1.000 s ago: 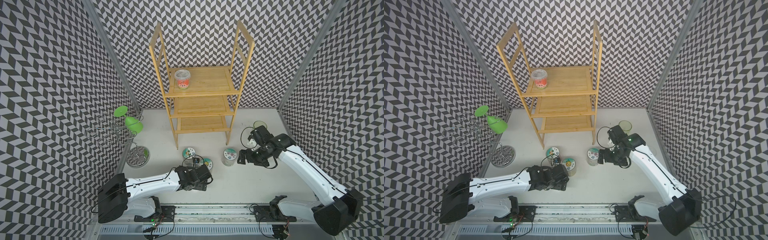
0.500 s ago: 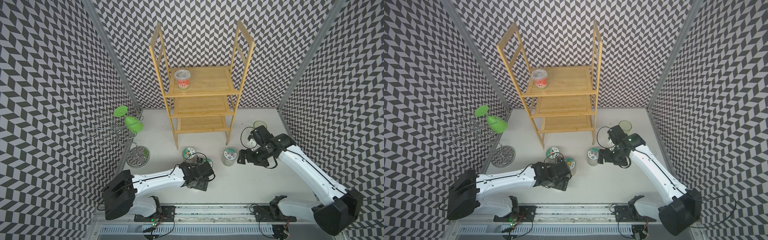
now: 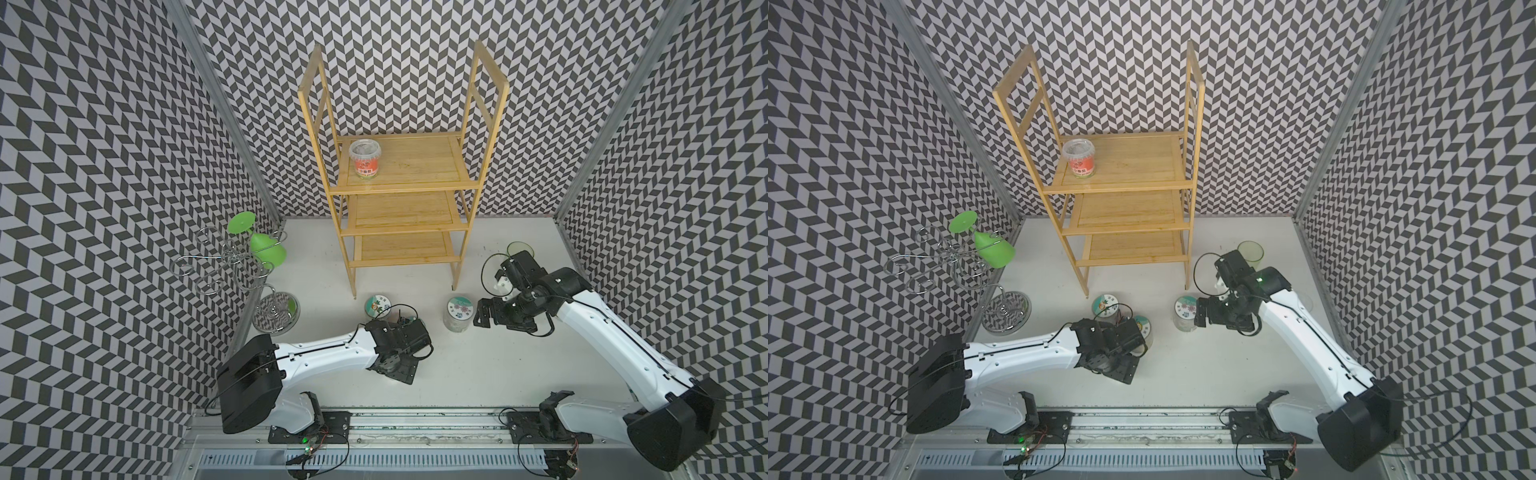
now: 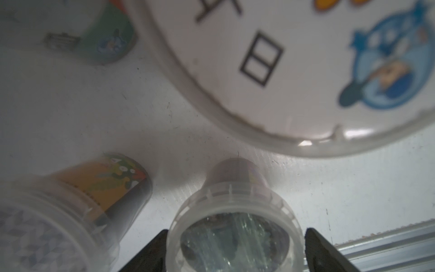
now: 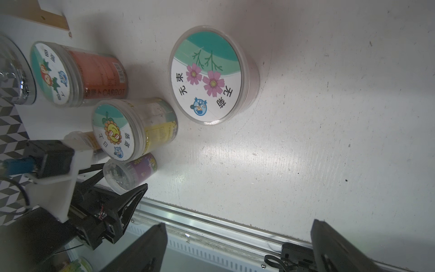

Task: Place the seed container on the shelf
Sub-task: Pick up the seed jar at the center of the board.

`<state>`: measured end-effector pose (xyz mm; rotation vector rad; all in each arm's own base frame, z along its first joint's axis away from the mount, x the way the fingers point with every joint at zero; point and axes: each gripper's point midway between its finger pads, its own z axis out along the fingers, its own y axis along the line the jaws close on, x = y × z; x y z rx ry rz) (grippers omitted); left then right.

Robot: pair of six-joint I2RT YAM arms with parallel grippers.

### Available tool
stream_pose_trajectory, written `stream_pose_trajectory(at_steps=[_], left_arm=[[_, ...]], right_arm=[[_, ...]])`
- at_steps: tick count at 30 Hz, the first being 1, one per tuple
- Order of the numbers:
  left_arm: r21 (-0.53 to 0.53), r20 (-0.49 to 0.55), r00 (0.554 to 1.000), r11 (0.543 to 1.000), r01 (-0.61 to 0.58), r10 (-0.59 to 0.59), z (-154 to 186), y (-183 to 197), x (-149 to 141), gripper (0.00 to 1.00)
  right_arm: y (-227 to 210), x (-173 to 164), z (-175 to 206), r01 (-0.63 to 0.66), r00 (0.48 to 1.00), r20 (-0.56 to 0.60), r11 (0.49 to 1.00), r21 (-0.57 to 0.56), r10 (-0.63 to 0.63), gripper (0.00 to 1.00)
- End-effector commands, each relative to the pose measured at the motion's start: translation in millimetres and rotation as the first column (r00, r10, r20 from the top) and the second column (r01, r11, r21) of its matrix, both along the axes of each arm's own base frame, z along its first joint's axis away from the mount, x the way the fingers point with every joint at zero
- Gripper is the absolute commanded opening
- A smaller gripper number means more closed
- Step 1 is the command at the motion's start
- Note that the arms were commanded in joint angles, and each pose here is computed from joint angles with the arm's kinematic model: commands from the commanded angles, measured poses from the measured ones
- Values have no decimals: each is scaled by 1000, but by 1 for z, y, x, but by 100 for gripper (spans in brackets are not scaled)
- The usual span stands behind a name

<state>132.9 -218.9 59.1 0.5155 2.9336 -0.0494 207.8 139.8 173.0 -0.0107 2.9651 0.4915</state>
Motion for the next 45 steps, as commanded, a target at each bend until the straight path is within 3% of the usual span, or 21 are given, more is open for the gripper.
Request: stream_pose_trajectory(at_steps=[1, 24, 33, 39, 42, 45], left_arm=[[12, -11, 1000, 1000, 26, -26, 2, -1, 0, 88], [6, -33, 994, 995, 101, -100, 9, -8, -2, 69], [-29, 6, 989, 988, 151, -151, 50, -12, 2, 69], [-93, 49, 982, 978, 187, -183, 87, -25, 6, 70], [-120, 80, 979, 973, 199, -190, 108, -32, 11, 70], [-121, 106, 974, 970, 212, -199, 125, -36, 19, 70]], right_arm=[[0, 4, -1, 15, 1000, 14, 1000, 13, -15, 99], [1, 5, -1, 28, 999, 18, 999, 24, -28, 99], [4, 8, 6, 4, 999, 44, 999, 36, -6, 99], [16, 17, 40, -81, 974, 218, 989, 120, 53, 99], [20, 25, 69, -124, 919, 389, 983, 133, 64, 98], [25, 20, 98, -181, 826, 558, 975, 126, 81, 96]])
